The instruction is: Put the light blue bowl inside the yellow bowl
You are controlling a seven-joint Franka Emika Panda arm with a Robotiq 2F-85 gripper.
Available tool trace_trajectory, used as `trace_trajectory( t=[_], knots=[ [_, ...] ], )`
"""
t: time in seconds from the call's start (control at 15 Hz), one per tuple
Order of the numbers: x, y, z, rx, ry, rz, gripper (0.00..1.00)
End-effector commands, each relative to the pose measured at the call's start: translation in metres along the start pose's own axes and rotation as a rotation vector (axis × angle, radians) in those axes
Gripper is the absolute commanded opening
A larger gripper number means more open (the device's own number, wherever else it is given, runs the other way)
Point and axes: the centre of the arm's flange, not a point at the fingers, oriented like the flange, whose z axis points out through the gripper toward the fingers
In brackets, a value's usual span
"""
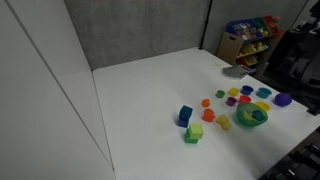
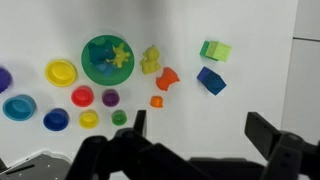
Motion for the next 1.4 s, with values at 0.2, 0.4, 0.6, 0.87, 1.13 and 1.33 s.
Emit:
trace_trajectory(
  t=[0.2,0.4,0.6,0.87,1.13,1.33],
  knots=[
    [0.000,0.000,-0.001,0.000,0.002,0.000,1.00],
    [0.010,0.000,0.012,-0.049,0.032,0.001,1.00],
    [0.029,0.002,0.029,-0.091,0.064,0.005,1.00],
    [0.057,0.011,0.057,-0.144,0.103,0.002,1.00],
    [0.080,0.029,0.086,-0.164,0.123,0.003,1.00],
    [0.095,0.047,0.109,-0.180,0.128,0.010,1.00]
  ],
)
